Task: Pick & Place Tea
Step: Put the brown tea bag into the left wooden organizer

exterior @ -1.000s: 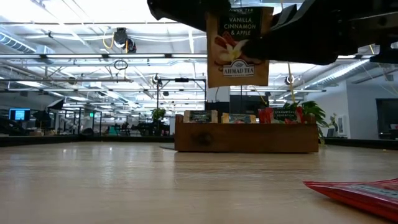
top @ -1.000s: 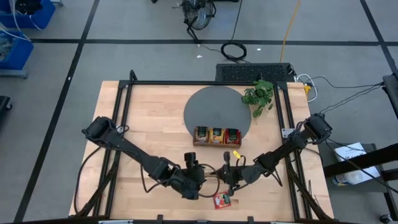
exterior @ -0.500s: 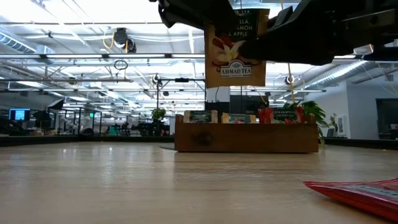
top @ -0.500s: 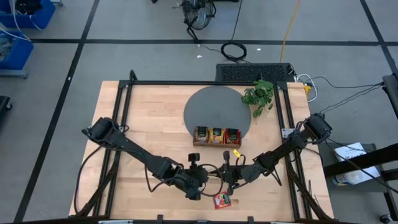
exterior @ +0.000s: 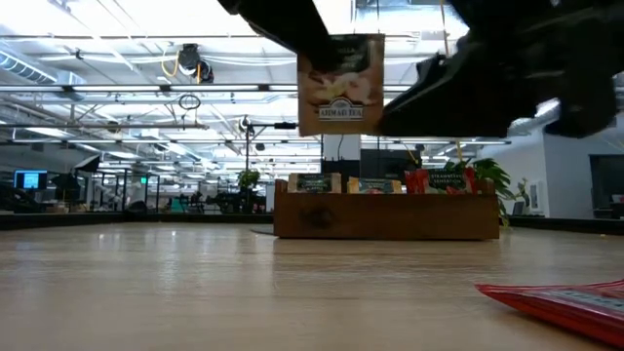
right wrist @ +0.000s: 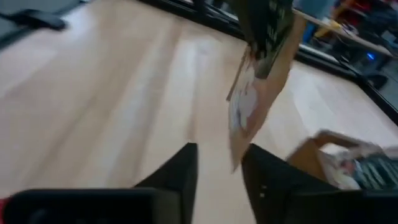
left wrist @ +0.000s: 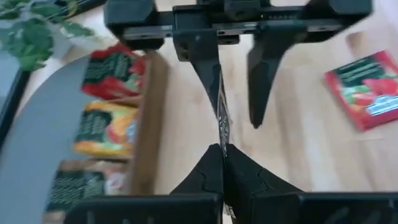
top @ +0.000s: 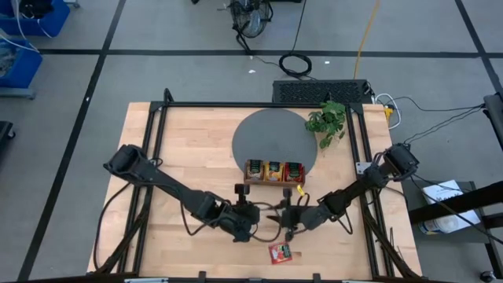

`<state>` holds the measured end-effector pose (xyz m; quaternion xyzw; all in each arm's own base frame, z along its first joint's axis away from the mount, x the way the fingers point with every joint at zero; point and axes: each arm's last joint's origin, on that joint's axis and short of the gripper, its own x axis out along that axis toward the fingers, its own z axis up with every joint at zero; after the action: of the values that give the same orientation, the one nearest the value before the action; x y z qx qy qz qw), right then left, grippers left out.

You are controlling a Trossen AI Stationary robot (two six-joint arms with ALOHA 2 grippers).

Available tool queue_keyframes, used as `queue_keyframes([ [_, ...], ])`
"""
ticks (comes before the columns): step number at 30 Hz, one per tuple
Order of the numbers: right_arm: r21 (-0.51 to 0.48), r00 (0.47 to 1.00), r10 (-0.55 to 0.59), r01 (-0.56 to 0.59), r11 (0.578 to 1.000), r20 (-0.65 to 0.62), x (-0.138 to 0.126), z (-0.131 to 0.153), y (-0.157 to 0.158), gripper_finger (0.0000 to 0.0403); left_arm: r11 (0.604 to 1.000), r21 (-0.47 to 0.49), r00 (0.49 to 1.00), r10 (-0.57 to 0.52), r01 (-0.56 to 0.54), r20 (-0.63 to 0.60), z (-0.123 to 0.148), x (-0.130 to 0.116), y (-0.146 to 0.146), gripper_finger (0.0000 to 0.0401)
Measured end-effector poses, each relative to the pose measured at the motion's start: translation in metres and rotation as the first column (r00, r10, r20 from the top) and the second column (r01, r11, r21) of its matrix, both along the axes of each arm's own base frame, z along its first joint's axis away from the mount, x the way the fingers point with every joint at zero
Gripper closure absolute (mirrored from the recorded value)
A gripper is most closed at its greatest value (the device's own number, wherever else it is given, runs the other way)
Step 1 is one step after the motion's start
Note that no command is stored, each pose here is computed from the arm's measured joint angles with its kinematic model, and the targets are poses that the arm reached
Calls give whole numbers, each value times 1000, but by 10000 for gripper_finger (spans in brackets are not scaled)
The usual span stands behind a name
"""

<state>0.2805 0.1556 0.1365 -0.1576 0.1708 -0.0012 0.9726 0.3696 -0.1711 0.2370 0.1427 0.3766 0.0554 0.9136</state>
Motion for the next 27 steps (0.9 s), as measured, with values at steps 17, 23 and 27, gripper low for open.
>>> queue_keyframes([
  [17, -16, 994, -104, 104, 994, 17, -14, -4, 10, 246, 997, -60, 988, -61, 53, -140, 31, 5, 103, 397],
  [23, -52, 990, -138, 140, 989, 40, -20, 2, 14, 268, 993, -114, 988, -12, -5, -152, 2, 7, 141, 397],
  [27, -74, 992, -125, 127, 989, 34, -24, 7, 16, 278, 988, -146, 990, 22, -42, -138, -19, 4, 161, 394],
])
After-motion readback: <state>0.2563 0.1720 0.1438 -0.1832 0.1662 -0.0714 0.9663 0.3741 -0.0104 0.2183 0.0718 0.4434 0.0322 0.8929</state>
